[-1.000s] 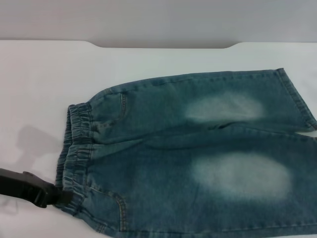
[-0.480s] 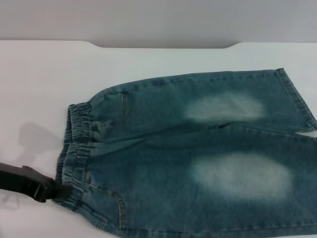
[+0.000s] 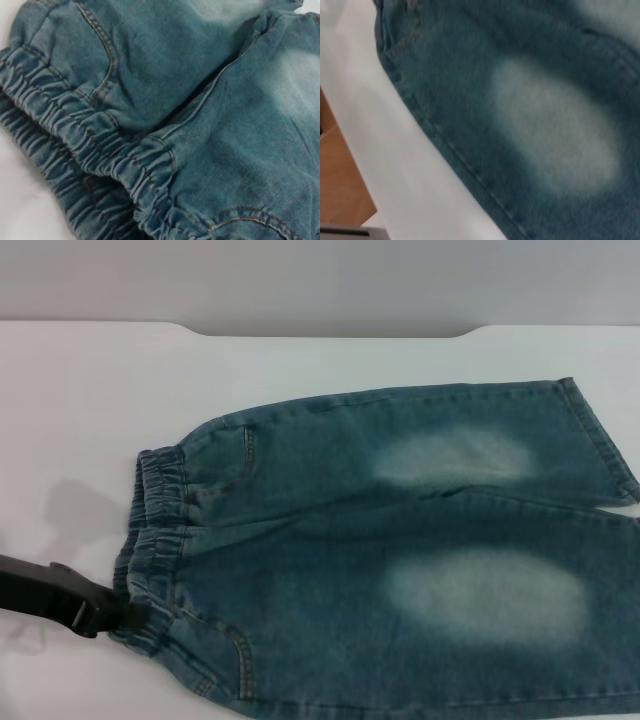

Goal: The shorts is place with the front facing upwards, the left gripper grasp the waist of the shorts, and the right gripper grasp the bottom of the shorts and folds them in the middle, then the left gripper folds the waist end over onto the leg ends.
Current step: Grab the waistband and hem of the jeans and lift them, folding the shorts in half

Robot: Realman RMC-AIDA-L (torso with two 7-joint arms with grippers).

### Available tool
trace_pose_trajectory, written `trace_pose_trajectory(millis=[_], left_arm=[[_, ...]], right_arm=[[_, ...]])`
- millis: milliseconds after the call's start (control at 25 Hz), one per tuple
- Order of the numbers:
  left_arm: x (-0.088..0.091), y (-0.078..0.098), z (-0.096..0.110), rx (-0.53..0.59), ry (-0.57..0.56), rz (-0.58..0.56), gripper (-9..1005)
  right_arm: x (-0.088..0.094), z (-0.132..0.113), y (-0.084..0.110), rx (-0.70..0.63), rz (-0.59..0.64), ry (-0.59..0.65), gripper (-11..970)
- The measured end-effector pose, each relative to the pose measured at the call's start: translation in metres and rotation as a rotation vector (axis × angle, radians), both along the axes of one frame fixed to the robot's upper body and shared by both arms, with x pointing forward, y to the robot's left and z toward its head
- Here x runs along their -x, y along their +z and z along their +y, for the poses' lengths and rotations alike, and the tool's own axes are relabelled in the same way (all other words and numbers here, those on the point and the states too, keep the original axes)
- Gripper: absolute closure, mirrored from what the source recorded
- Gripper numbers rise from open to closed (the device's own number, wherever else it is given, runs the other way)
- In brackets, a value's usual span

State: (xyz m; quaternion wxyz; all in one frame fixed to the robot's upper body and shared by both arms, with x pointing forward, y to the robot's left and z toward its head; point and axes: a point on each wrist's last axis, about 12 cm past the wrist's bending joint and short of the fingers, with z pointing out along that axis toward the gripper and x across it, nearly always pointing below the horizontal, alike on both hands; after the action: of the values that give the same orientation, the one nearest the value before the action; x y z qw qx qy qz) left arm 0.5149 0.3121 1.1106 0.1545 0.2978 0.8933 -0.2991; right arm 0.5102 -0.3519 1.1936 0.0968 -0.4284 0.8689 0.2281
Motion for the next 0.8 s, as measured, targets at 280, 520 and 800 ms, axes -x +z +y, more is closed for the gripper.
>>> trace_pose_trajectory(millis=[280,520,800], left_arm=[[-0.003,0.001,-0.003,-0.003,-0.013,-0.003,949],[-0.002,0.002,-0.003,-0.002,-0.015,0.0,949],[-0.002,0.002,-0.004,0.002,-0.016,0.003,949]], right_arm=[[0.007,-0.008,-0.019,0.04,0.083,0.013,454],[0.004,-0.012,-0.036,0.096,0.127,-0.006,455],[0.0,-0.014,-0.049,0.145,0.156,-0.015,455]])
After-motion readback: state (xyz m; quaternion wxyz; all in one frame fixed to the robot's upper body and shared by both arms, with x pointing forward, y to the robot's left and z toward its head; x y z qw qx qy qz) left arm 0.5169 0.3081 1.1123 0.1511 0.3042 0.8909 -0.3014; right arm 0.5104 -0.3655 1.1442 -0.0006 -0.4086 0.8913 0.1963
